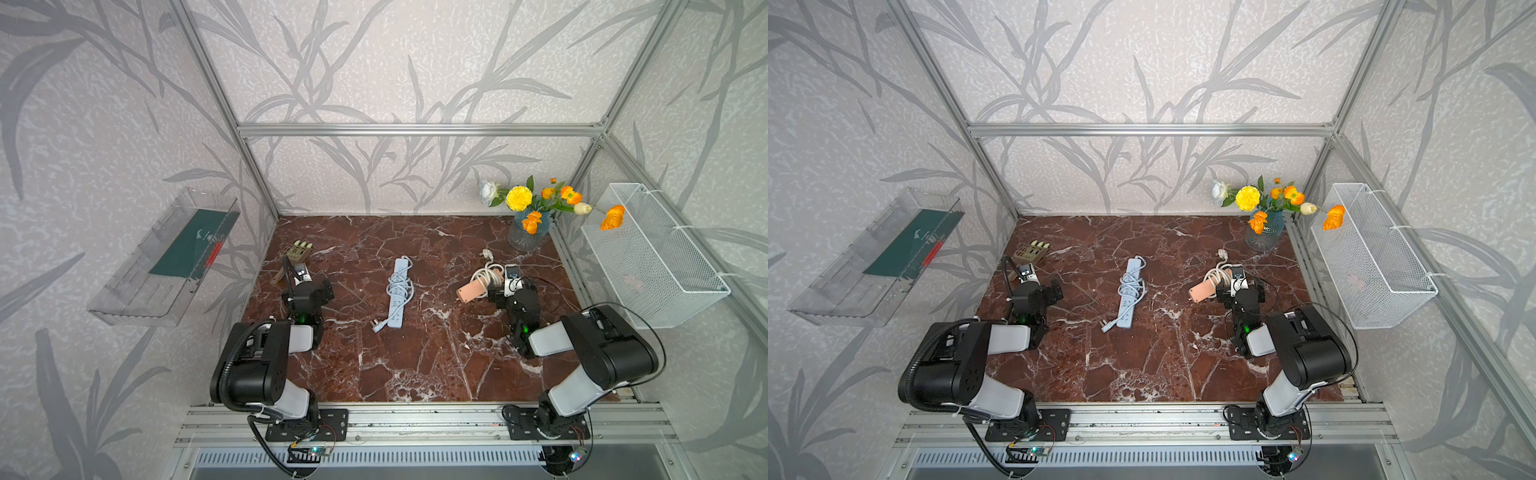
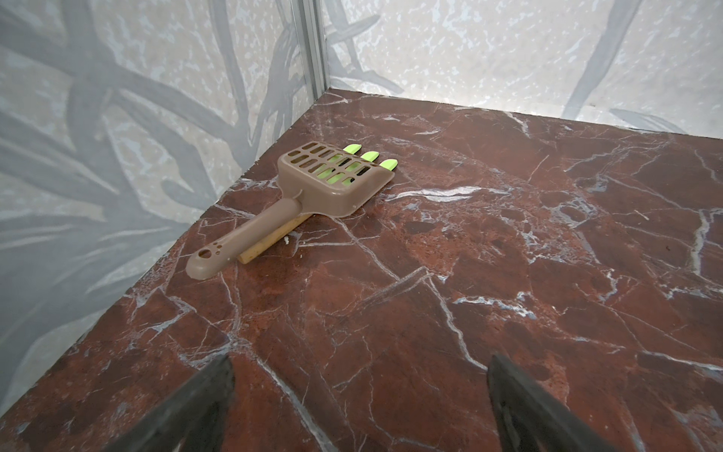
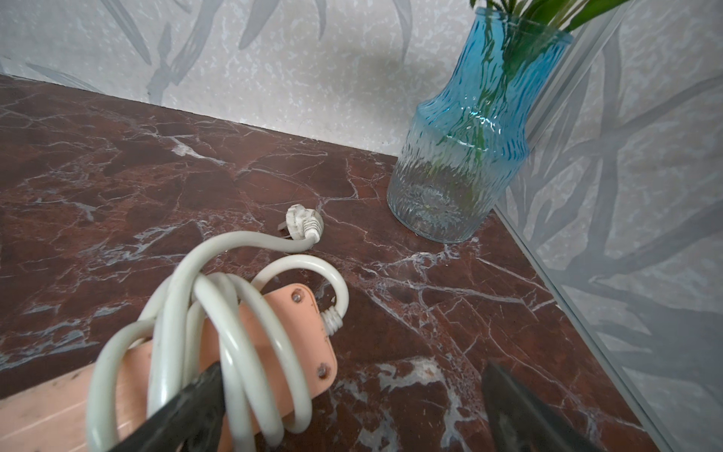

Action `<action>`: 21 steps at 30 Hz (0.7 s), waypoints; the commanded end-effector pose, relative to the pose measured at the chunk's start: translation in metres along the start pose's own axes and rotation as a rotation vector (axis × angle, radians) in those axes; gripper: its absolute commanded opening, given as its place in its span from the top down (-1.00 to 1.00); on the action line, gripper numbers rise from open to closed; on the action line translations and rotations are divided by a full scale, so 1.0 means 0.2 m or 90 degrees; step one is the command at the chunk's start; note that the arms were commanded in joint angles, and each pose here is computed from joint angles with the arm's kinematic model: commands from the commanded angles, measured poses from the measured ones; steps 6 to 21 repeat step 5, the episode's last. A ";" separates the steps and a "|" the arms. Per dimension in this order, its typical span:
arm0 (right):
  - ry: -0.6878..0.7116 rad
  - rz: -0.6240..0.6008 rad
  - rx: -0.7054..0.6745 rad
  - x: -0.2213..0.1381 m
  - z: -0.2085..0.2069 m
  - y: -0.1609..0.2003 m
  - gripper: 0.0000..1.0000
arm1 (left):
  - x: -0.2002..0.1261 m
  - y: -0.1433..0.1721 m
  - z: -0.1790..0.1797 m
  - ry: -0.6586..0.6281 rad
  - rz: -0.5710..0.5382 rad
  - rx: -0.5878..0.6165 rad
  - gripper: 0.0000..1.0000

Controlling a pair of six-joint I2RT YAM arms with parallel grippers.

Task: Wrap the cord around the power strip
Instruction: Reset both arms

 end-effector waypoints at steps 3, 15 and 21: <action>0.012 -0.005 0.011 0.01 -0.02 -0.04 -0.98 | 0.01 -0.04 -0.04 0.027 -0.010 0.012 -0.99; 0.012 -0.005 0.010 0.01 -0.02 -0.04 -0.98 | 0.01 -0.04 -0.04 0.035 -0.007 0.008 -0.99; 0.012 -0.005 0.010 0.01 -0.02 -0.04 -0.98 | 0.01 -0.04 -0.04 0.035 -0.007 0.008 -0.99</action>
Point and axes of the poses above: each gripper's point midway between its finger pads, its own x axis out along the fingers, its own z axis along the line the jaws close on, y = z × x, the point moved 6 cm from there along -x, back along the fingers, and after that the axes turned 3 degrees about -x, right-handed, at the moved point
